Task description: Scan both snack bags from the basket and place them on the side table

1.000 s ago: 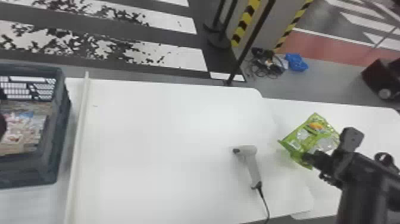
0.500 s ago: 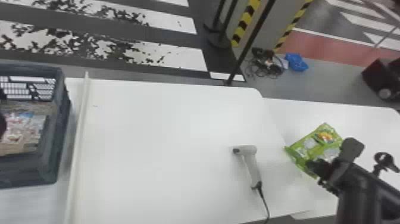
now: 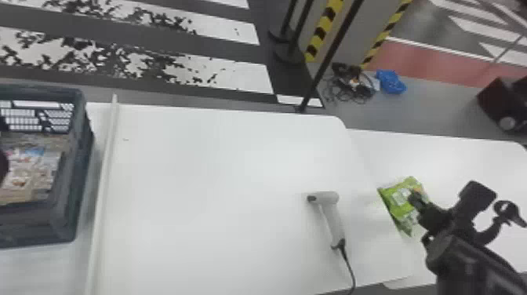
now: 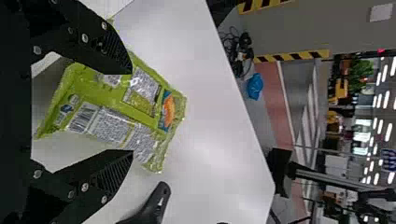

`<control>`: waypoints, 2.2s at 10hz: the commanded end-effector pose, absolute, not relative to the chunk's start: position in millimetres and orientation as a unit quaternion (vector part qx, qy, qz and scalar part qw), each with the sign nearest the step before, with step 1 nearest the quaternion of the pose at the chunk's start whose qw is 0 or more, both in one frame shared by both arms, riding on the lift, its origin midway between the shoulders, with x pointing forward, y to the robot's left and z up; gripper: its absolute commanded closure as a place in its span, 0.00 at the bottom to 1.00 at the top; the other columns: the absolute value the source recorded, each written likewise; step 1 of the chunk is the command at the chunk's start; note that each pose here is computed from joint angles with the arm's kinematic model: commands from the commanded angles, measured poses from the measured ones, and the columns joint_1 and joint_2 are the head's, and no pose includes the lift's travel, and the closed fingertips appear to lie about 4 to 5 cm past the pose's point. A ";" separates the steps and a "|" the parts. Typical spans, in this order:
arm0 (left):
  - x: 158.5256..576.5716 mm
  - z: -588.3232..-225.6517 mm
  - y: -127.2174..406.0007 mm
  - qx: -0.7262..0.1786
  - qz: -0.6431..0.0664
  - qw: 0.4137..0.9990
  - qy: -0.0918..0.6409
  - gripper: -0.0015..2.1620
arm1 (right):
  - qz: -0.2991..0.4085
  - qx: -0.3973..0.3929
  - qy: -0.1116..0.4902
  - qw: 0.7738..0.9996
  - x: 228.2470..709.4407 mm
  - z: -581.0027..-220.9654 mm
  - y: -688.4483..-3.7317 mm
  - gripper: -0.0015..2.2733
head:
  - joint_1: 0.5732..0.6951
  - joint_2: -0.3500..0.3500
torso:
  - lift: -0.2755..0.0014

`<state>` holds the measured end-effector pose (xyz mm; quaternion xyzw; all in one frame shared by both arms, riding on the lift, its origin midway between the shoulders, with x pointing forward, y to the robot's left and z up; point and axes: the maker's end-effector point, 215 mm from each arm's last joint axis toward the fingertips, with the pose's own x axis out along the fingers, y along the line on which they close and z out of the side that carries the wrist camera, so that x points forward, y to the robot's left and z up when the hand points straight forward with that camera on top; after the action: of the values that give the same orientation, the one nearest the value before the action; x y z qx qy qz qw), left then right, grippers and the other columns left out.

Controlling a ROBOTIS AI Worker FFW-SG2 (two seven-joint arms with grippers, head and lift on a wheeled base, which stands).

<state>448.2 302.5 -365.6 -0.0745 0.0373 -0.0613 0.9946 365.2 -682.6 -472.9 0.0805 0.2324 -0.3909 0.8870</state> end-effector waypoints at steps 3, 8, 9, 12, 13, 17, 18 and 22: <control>447.9 -364.9 299.0 -0.080 -0.061 0.994 0.035 0.07 | -0.276 0.003 0.144 0.950 408.6 -394.3 -543.2 0.03 | 1.00 0.00 | 0.72; 444.2 -365.6 291.6 -0.081 -0.062 0.994 0.036 0.07 | -0.116 -0.089 0.094 0.985 445.6 -365.4 -337.3 0.03 | 1.00 0.29 | 0.72; 444.0 -366.2 287.4 -0.080 -0.064 0.994 0.037 0.07 | -0.085 -0.084 0.084 0.989 442.9 -369.6 -298.7 0.03 | 1.00 0.36 | 0.72; 443.3 -367.8 282.3 -0.080 -0.065 0.994 0.040 0.07 | -0.042 -0.079 0.033 0.995 427.2 -371.5 -214.6 0.03 | 1.00 0.52 | 0.72; 442.2 -369.1 280.2 -0.078 -0.066 0.994 0.042 0.07 | -0.027 -0.069 0.038 0.997 420.2 -379.8 -194.4 0.02 | 1.00 0.58 | 0.72; 438.8 -363.9 263.2 -0.065 -0.075 0.994 0.044 0.07 | -0.038 -0.059 0.055 0.996 413.2 -404.6 -196.4 0.02 | 1.00 0.66 | 0.72; 438.9 -361.0 261.4 -0.062 -0.076 0.994 0.042 0.07 | -0.051 -0.057 0.056 0.995 413.4 -405.1 -208.8 0.02 | 1.00 0.65 | 0.72; 447.6 -354.9 283.1 -0.044 -0.066 0.993 0.089 0.07 | -0.059 -0.049 0.064 0.995 410.1 -410.3 -216.1 0.02 | 1.00 0.59 | 0.72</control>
<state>446.3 275.7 -355.2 -0.0471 0.0786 -0.0703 0.9933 411.0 -216.4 -409.7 -0.0527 0.0632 -0.0576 0.9949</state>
